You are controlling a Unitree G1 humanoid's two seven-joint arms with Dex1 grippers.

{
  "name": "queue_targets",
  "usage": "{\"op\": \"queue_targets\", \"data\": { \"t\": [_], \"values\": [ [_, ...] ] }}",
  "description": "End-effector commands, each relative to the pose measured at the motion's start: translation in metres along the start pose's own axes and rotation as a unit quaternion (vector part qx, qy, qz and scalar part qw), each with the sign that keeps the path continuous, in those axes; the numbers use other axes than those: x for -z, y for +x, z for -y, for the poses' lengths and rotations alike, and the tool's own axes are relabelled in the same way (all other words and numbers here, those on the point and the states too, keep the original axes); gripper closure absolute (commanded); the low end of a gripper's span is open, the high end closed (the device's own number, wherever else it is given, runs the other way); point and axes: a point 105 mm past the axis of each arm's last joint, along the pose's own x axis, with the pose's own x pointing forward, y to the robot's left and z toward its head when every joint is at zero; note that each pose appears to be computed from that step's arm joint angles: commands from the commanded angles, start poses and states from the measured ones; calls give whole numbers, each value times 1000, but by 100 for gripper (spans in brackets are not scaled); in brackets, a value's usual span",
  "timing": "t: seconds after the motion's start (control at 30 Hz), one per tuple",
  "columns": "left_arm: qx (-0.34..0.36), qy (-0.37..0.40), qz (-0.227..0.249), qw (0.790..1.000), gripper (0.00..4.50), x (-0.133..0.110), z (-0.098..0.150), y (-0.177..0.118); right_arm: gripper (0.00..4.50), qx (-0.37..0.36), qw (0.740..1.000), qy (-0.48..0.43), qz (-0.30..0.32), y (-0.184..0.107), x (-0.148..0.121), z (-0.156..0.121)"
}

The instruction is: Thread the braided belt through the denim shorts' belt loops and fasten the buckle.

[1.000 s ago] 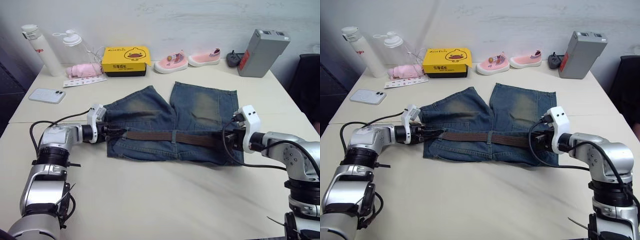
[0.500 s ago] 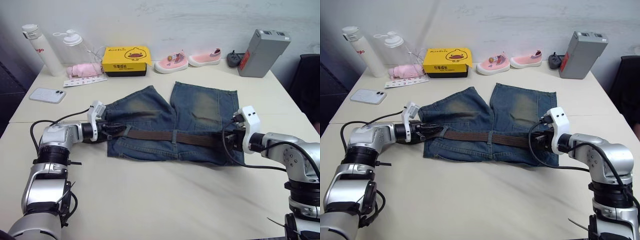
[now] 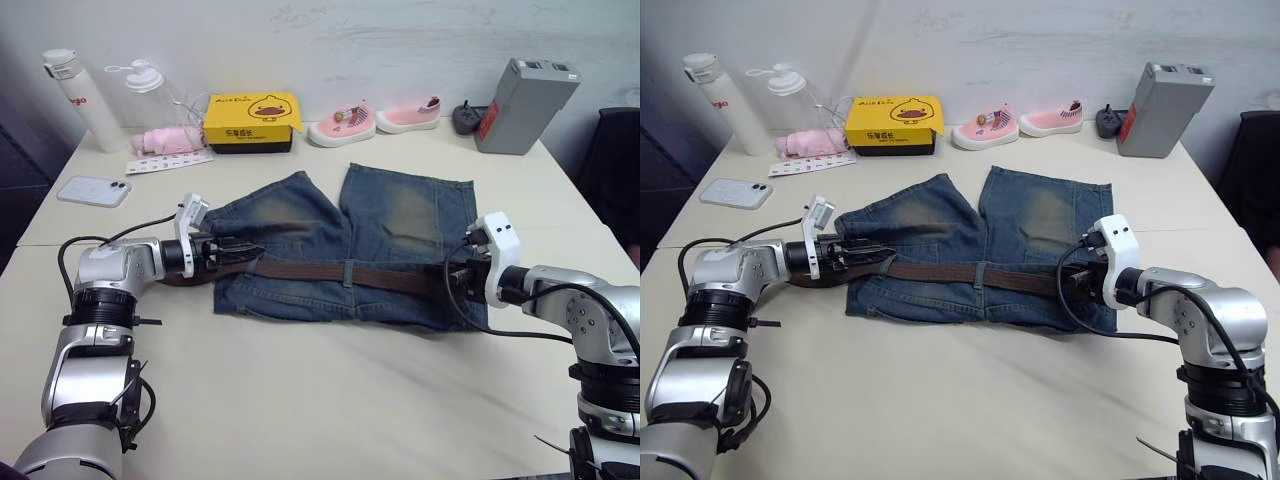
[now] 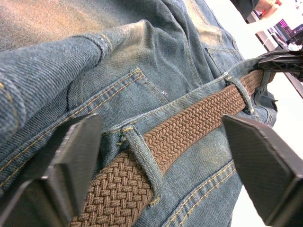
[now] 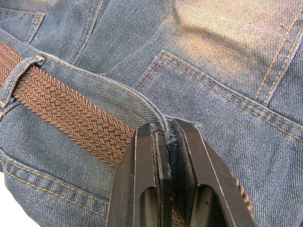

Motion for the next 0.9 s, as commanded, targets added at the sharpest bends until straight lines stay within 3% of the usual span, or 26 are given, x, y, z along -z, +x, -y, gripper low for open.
{"op": "queue_targets", "data": {
  "t": [0.03,0.2,0.3,0.37,0.4,0.9],
  "values": [
    [-4,18,-17,1000,19,5,1,7,450,-2,1000,-6,21,-4,-7,-4],
    [-1,0,-24,1000,19,12,0,16,450,-1,1000,-4,21,-5,-5,-4],
    [-5,0,-22,1000,86,11,-2,19,450,-2,1000,-3,22,-5,-5,-5],
    [-3,1,-18,1000,151,9,-2,19,450,-2,1000,-2,22,-5,-4,-5],
    [-1,1,-17,1000,204,8,-2,18,450,-2,1000,-2,23,-5,-4,-5],
    [-11,26,-19,999,204,-1,-8,17,450,32,998,-11,48,-5,-17,11]
  ]
}}
